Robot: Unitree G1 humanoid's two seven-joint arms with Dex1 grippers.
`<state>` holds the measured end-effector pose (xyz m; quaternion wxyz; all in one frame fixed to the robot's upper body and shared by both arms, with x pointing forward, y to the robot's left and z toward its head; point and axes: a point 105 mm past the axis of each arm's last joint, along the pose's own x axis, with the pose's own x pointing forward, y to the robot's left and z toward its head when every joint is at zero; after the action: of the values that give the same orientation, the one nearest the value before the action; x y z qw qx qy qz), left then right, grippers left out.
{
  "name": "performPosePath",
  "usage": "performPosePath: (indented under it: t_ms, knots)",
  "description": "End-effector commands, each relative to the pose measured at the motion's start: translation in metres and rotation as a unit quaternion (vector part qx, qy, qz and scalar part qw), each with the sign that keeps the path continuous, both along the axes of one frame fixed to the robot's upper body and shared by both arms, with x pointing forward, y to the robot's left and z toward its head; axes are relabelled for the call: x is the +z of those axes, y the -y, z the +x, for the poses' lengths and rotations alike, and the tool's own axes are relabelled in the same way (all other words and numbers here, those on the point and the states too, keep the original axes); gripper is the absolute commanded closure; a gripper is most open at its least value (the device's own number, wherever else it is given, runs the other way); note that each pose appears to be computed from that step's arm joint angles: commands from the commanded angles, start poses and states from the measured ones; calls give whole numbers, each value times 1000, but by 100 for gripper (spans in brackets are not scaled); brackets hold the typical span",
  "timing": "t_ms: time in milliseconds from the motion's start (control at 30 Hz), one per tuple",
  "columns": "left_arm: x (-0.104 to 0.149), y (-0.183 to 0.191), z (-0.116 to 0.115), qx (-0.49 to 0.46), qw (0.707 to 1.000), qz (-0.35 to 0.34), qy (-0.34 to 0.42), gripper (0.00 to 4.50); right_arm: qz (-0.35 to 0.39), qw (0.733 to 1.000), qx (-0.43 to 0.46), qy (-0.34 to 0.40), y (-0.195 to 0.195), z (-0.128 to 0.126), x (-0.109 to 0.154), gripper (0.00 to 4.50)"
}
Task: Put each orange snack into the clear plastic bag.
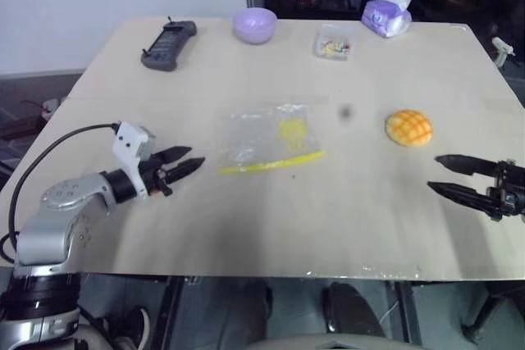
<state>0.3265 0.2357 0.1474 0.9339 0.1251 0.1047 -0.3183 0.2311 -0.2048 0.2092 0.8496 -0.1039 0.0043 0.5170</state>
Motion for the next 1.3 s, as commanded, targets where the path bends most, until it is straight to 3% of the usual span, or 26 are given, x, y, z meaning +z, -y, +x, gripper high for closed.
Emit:
performPosePath:
  t_ms: [33, 133, 267, 467, 633, 800, 900, 1033, 1167, 1300]
  knots:
    - [3, 0, 15, -11, 993, 99, 58, 225, 8, 1000, 2, -1, -4, -3, 1, 178]
    - [-3, -5, 29, -42, 970, 217, 106, 225, 5, 1000, -19, -3, 3, -2, -3, 178]
    - [-2, -9, 48, -76, 911, 353, 200, 225, 12, 999, -36, 1, 3, -6, -3, 178]
    - [0, 7, 57, -103, 882, 359, 288, 225, 6, 999, -50, -6, 8, -8, -8, 178]
    - [-22, 32, 46, -134, 871, 333, 335, 225, 4, 997, -75, 0, 14, -16, -4, 178]
    - [-44, 59, 43, -194, 841, 361, 354, 225, 3, 997, -76, -4, 13, -17, -7, 178]
    - [-35, 70, 57, -166, 841, 353, 375, 153, -2, 997, -82, -2, 16, -17, -5, 169]
    - [-17, 63, 64, -136, 826, 363, 408, 1, -8, 996, -92, -2, 19, -19, -4, 169]
    - [5, 41, 68, -88, 809, 380, 439, 1, -10, 995, -101, -5, 22, -22, -6, 169]
    - [0, 17, 66, -85, 800, 422, 418, 1, -11, 994, -104, -6, 23, -24, -8, 169]
